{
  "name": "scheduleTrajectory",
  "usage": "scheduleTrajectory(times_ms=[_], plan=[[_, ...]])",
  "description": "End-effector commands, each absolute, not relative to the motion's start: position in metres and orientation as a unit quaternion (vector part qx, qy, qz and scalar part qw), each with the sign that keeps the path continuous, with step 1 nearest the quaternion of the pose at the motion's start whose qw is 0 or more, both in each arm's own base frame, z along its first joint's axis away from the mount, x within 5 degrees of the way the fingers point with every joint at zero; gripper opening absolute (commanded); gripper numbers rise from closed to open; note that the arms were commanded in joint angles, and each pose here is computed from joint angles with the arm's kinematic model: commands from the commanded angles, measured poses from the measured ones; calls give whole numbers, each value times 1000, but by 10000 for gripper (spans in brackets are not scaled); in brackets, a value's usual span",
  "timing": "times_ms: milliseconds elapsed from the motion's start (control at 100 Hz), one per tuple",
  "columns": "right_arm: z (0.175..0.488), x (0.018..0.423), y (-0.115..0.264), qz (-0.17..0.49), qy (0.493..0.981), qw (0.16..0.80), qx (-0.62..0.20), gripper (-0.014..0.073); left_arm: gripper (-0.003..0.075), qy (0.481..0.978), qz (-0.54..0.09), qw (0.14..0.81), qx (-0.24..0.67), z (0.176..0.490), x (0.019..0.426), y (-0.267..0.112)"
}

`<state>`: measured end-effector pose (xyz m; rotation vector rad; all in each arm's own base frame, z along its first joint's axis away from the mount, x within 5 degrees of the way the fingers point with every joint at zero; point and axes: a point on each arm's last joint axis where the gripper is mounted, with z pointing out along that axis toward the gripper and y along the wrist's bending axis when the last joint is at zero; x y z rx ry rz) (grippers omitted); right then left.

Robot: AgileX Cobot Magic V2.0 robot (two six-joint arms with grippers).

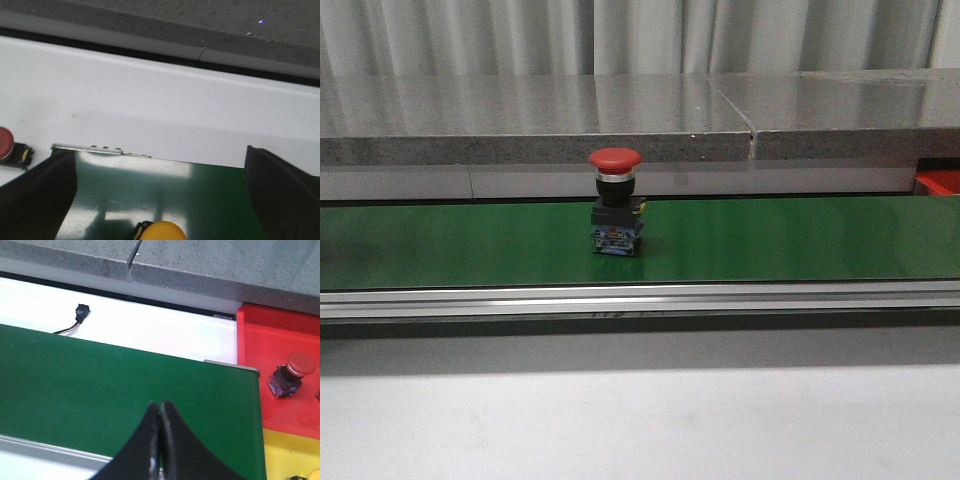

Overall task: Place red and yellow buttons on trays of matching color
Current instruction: 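Set the yellow button on the green belt and open the left gripper, then move the right gripper to the red button at the belt's end and grasp it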

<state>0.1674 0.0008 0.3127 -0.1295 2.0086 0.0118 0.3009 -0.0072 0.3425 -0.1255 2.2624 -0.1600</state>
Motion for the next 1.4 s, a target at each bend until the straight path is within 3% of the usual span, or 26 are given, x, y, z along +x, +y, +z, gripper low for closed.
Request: scheduleTrajectory(times_ms=[0,230,580,790,1100,1300,1390], plan=[[329,168,-1,-6,815,577,-49,-67,651,861,-82,500,-33,380,283,-19],[329,168,-1,-6,815,577,-49,-67,649,839,-90,537,-14,389,232,-24],[329,168,-1,-6,815,577,-49,-67,542,810,-86,580,-12,357,144,-16],[329,168,-1,-6,815,577,-49,-67,377,790,-89,607,-10,333,99,-13],[329,168,-1,-6,815,577,-49,-67,-17,773,-93,628,-10,315,74,-11],[329,168,0,-5,816,576,-49,-57,-19,774,-93,626,-10,315,74,-11],[327,167,0,-1,823,565,-53,43,-19,774,-93,626,-10,315,74,-11]])
